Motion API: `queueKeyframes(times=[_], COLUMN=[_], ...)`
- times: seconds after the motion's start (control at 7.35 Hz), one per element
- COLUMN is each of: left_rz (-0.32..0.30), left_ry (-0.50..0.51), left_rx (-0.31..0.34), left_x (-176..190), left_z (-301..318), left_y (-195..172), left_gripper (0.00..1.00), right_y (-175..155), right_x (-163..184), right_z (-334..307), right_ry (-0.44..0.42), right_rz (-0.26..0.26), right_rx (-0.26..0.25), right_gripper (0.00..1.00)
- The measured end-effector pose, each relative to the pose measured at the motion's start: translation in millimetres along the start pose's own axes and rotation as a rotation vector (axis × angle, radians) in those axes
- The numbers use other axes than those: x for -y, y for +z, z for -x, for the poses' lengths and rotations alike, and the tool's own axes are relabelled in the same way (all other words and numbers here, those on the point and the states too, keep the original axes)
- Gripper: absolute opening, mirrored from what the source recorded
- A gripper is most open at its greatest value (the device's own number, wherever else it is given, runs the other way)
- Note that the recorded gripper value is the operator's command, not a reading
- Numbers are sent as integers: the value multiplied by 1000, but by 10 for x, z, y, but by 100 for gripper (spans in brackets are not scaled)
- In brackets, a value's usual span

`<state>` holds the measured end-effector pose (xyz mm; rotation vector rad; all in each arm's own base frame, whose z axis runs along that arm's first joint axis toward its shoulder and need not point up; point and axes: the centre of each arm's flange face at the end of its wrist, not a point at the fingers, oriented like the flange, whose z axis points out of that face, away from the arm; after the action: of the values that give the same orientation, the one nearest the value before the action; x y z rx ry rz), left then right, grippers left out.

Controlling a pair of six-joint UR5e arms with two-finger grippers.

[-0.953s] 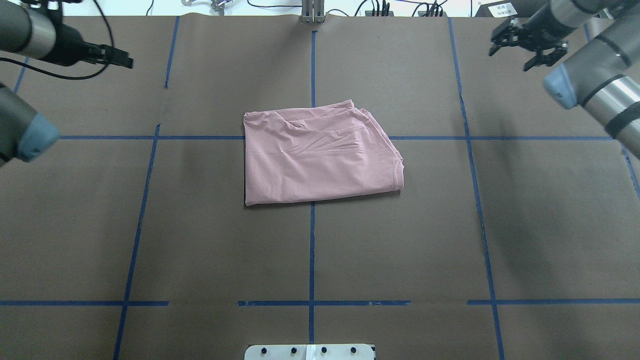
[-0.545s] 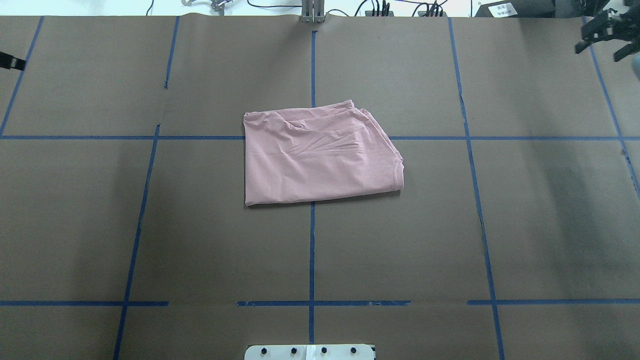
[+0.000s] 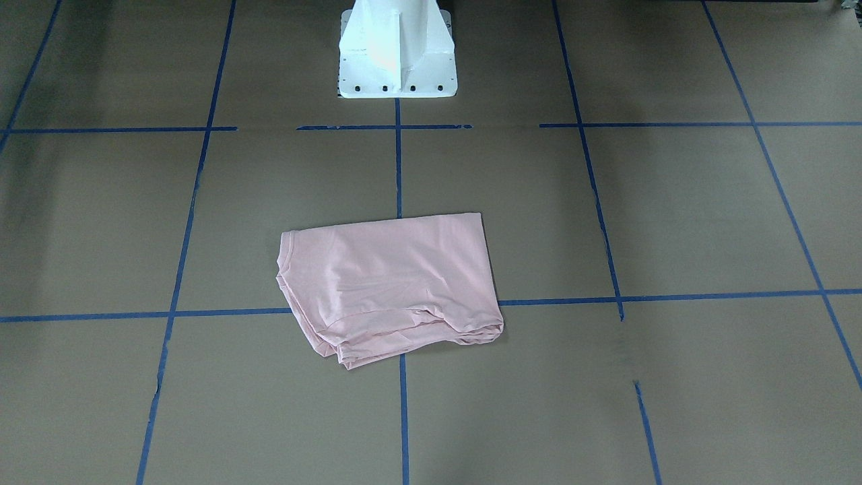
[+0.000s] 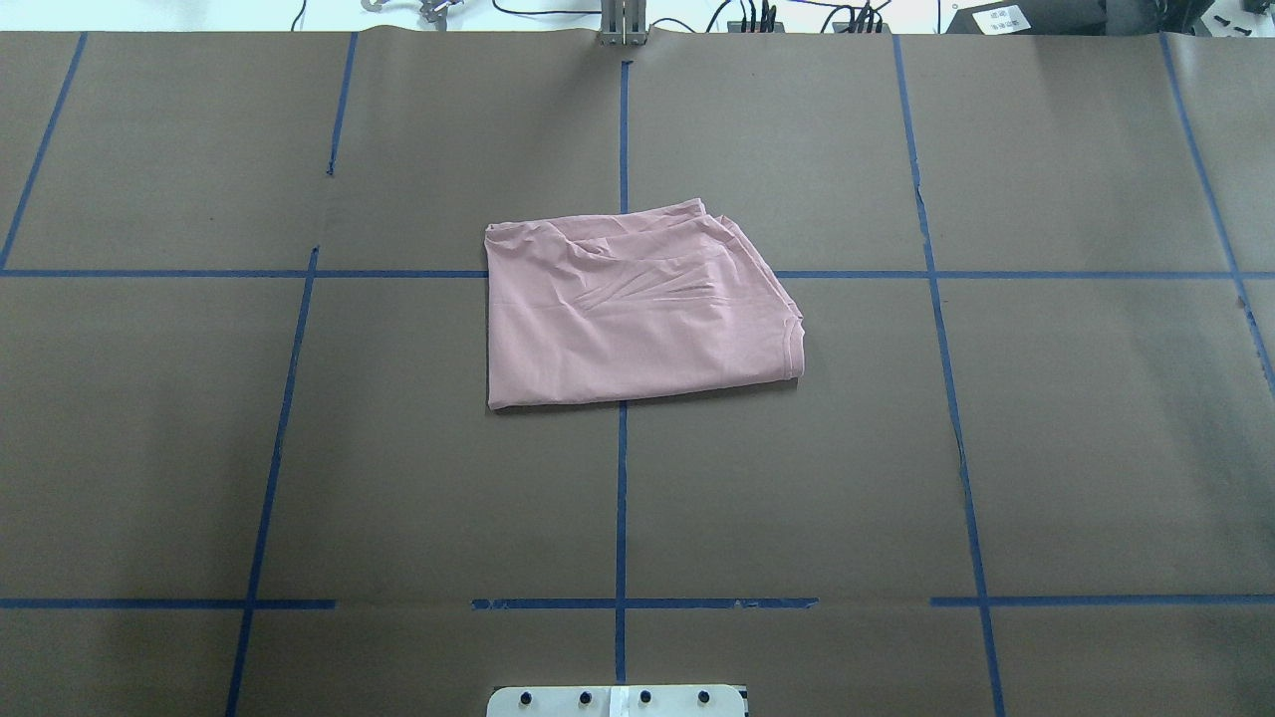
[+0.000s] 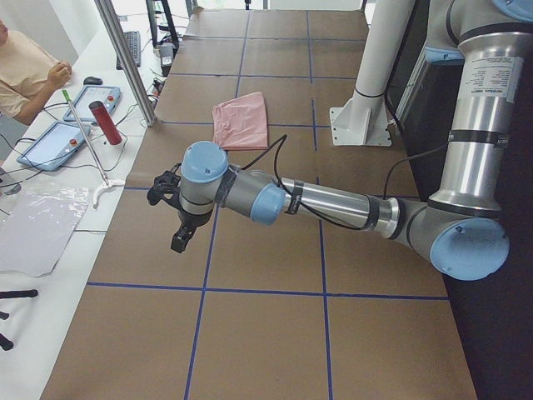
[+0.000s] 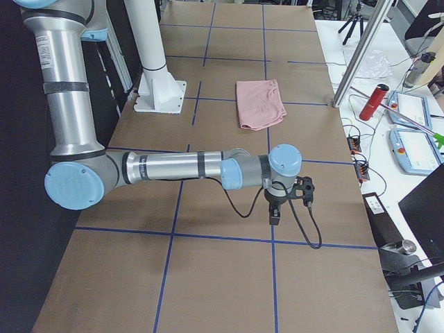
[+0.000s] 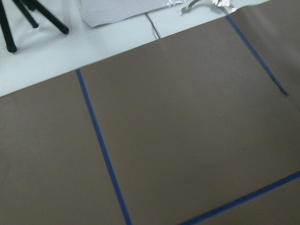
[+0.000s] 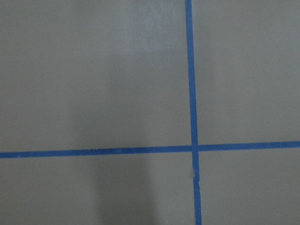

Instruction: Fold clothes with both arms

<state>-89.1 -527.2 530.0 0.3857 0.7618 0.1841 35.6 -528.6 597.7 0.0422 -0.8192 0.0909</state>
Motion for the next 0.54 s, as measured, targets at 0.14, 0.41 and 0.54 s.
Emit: queueKeyframes(times=[0.14,0.41,0.54], left_rz=[59,144,176], left_ry=[-44,-115,-141], left_rx=[-2,-11,-16], left_x=[-223,-755,-1027], left_z=[29,159,231], left_y=[-10,180,302], left_gripper=[100,100,100], right_y=[-143,-307,-308], right_x=[-228,-422,-464], right_z=[70,203,201], right_ry=[16,14,10], right_rz=[13,41,49], right_rx=[-4,-14,-19], right_gripper=[100,100,100])
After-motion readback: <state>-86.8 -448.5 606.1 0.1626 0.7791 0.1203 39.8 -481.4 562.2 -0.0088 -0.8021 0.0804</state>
